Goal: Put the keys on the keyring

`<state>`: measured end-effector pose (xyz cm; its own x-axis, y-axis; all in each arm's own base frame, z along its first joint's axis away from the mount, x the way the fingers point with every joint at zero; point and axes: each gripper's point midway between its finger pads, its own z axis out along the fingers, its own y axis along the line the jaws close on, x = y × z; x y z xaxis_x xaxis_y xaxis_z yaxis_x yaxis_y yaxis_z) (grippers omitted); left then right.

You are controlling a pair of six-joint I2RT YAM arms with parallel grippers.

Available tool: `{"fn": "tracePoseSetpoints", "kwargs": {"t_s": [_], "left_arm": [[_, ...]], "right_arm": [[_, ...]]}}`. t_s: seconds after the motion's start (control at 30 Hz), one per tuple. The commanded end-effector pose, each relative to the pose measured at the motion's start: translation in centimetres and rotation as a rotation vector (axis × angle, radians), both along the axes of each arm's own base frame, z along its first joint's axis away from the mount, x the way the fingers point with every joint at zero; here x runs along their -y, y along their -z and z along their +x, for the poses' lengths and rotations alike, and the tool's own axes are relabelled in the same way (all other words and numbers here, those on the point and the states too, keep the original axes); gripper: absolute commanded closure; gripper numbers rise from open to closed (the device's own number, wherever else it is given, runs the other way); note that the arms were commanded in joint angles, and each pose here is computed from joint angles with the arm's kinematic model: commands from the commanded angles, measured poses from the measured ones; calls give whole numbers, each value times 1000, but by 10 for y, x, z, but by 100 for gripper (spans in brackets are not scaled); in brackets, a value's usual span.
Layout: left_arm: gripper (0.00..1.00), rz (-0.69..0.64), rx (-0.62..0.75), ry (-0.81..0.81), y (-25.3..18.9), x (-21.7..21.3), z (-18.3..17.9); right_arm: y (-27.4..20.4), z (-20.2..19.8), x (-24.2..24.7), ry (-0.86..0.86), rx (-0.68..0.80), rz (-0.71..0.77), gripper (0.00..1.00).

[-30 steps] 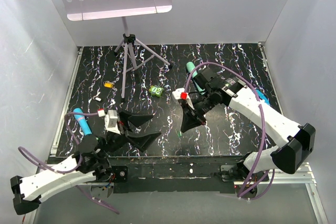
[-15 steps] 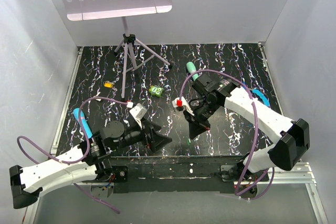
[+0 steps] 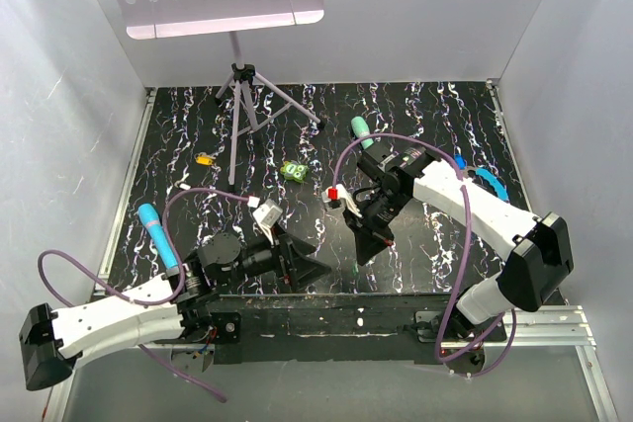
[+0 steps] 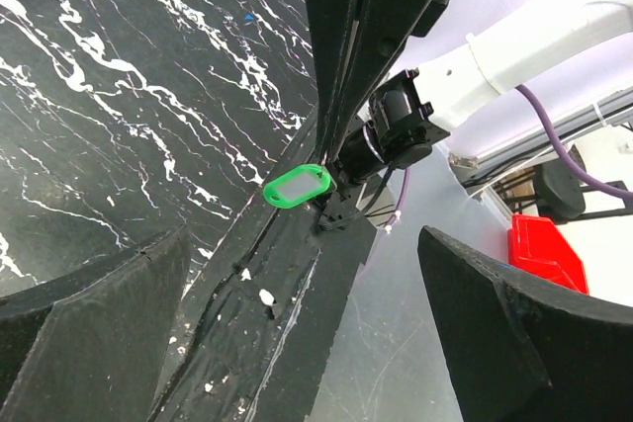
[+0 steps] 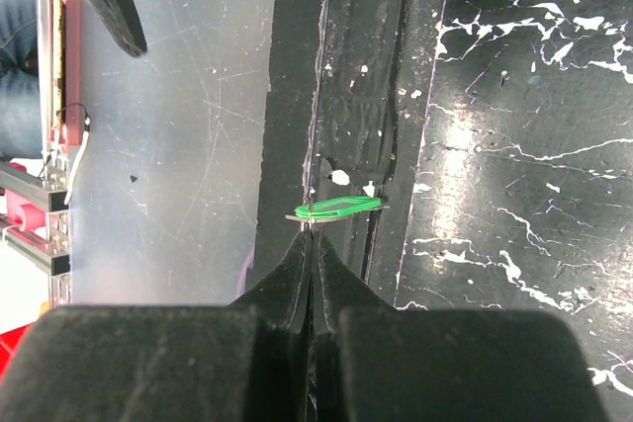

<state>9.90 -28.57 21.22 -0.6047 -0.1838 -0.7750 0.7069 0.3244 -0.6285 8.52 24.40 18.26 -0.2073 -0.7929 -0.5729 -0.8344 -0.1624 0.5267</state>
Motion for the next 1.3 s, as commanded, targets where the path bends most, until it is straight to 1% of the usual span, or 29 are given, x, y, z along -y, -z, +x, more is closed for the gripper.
{"fn": "tracePoseSetpoints", "kwargs": {"t_s": [0.0, 0.17, 0.27, 0.5, 0.67, 0.73, 0.9, 1.07, 1.27], "left_arm": [[2, -29, -21, 30, -3, 9, 0], [2, -17, -57, 43, 9, 17, 7], [7, -20, -73, 56, 10, 23, 12], [28, -31, -104, 161, 11, 43, 10], [47, -56, -89, 249, 3, 56, 6], [49, -68, -76, 268, -1, 57, 4], [49, -72, -52, 277, -4, 54, 2], [50, -55, -59, 290, -4, 56, 3], [59, -44, -66, 322, -6, 66, 4]], "right_arm": [[-7, -6, 0, 2, -45, 11, 99], [-6, -6, -1, 1, -51, 10, 99], [-6, -7, -1, 1, -55, 10, 99], [-6, -7, -1, 2, -62, 11, 99], [-5, -8, -1, 2, -65, 12, 99], [-6, -8, -1, 2, -67, 12, 99], [-6, -8, -1, 2, -66, 13, 99], [-6, -8, -2, 2, -77, 13, 99], [-6, -8, -3, 2, -88, 12, 99]]}}
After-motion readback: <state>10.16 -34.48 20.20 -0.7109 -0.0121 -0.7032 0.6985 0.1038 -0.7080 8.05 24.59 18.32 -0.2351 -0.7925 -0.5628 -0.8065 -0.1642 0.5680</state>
